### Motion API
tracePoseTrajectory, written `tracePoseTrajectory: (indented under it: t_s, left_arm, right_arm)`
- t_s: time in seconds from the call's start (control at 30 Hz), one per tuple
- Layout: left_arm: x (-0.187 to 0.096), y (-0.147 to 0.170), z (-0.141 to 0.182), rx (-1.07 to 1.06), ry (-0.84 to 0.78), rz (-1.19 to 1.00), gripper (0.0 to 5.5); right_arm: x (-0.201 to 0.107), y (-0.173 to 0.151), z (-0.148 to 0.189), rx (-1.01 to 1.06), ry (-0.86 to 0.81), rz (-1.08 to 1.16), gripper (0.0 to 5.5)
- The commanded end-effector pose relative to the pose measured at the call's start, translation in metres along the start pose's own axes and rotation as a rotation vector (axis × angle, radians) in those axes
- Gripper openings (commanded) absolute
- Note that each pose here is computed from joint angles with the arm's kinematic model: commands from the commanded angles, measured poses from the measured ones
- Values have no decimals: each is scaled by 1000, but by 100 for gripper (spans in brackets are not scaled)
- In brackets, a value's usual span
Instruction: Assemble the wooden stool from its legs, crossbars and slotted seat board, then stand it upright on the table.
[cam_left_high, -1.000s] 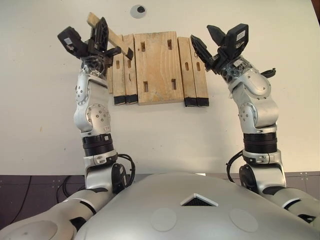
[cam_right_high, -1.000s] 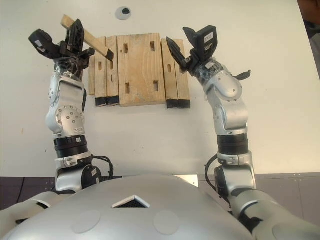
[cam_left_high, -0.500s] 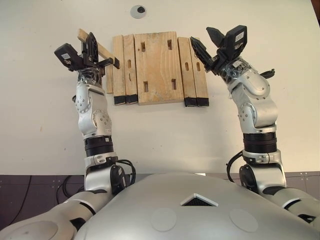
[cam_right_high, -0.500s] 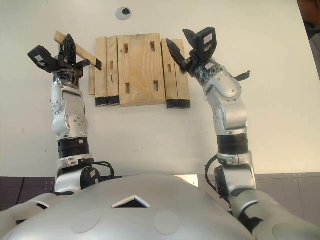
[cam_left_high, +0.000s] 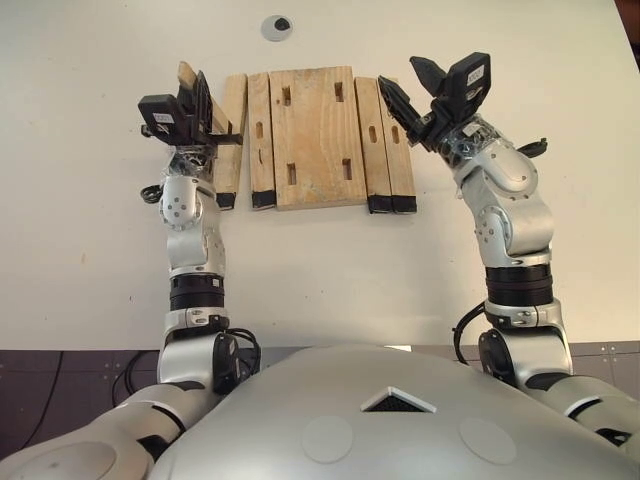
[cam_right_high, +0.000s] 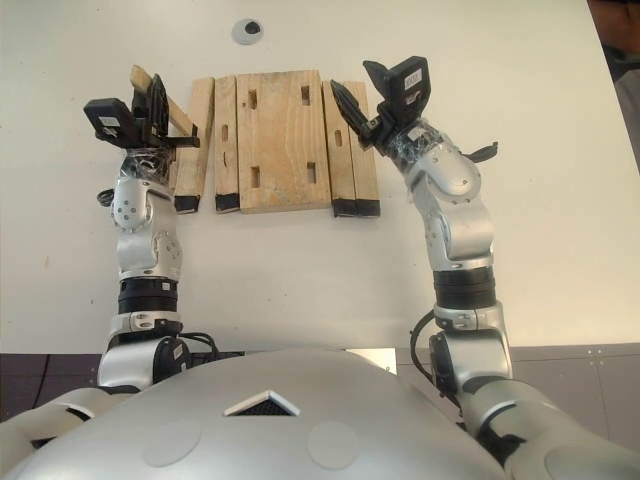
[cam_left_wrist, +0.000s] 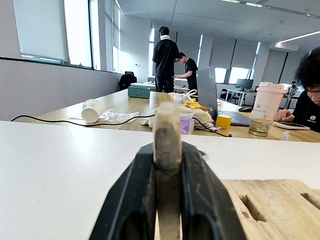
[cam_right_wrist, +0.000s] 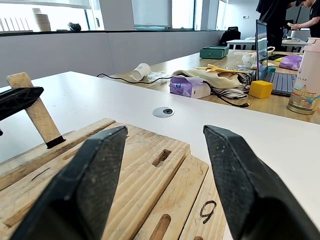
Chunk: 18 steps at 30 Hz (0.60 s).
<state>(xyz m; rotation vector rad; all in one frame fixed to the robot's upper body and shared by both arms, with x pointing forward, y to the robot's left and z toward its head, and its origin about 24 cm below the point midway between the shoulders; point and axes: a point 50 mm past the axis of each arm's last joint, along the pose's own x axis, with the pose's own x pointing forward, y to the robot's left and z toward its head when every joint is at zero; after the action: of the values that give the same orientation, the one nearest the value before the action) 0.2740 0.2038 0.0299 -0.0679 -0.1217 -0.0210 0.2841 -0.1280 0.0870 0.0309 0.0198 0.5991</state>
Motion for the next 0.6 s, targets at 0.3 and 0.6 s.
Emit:
tracePoseTrajectory:
  t_s: [0.3, 0.6]
  left_arm:
    - [-68, 18, -95, -19, 561, -70, 37]
    - [-25, 45, -44, 7, 336, 36, 37]
  right_arm:
    - [0, 2, -2, -33, 17, 15, 282]
    - [-1, 7, -7, -37, 13, -4, 282]
